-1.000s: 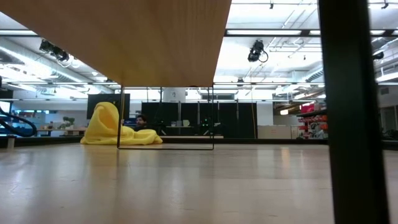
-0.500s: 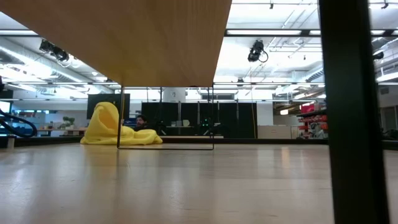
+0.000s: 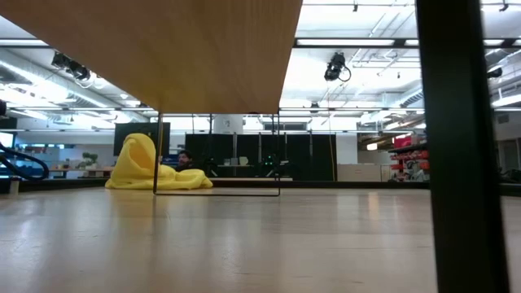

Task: Stack small to large cups/mugs on shelf
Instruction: Return to Home Position

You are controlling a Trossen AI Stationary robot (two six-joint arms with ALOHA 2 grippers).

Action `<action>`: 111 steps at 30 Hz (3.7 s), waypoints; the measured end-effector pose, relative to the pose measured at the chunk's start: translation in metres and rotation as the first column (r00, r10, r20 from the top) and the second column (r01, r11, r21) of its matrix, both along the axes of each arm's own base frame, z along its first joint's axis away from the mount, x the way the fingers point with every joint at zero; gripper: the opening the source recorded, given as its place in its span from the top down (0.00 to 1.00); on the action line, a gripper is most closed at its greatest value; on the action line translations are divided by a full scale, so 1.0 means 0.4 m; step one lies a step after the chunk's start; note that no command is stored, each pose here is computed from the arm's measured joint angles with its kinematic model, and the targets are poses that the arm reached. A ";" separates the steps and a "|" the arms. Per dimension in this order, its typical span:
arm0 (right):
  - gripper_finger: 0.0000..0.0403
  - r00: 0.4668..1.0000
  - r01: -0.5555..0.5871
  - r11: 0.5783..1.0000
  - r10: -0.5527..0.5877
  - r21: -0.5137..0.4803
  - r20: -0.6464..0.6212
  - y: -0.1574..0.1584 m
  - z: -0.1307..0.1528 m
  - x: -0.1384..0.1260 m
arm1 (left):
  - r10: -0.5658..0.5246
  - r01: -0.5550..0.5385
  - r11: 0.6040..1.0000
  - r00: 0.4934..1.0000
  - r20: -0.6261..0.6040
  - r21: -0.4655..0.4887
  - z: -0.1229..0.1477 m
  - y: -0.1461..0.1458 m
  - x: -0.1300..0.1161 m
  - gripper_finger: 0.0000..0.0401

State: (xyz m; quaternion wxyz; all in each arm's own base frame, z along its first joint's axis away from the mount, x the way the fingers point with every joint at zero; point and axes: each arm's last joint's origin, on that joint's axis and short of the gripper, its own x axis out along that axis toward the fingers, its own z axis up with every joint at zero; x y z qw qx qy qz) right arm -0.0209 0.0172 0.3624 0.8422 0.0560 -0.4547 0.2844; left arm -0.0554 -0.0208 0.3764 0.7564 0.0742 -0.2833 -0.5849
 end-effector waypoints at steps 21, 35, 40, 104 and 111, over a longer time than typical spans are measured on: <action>0.77 0.983 -0.027 0.978 0.064 0.208 -0.171 -0.033 -0.233 0.166 | -0.090 0.096 0.994 0.991 -0.102 0.051 -0.157 -0.020 0.157 0.90; 0.77 0.965 -0.041 0.966 0.104 0.255 -0.240 -0.037 -0.279 0.191 | -0.122 0.100 0.990 0.965 -0.234 -0.104 -0.340 -0.040 0.252 0.93; 0.77 0.944 -0.028 0.961 0.115 0.273 -0.308 -0.039 -0.290 0.204 | -0.117 0.088 0.989 0.957 -0.266 -0.115 -0.376 -0.043 0.266 0.92; 0.77 0.544 0.329 0.943 -0.234 -0.052 -0.806 -0.058 -0.444 0.287 | 0.747 -0.923 0.364 0.206 -0.632 0.129 -0.513 0.009 0.378 0.91; 0.77 0.545 0.329 0.943 -0.234 -0.051 -0.806 -0.058 -0.444 0.287 | 0.747 -0.923 0.364 0.206 -0.632 0.129 -0.513 0.009 0.378 0.90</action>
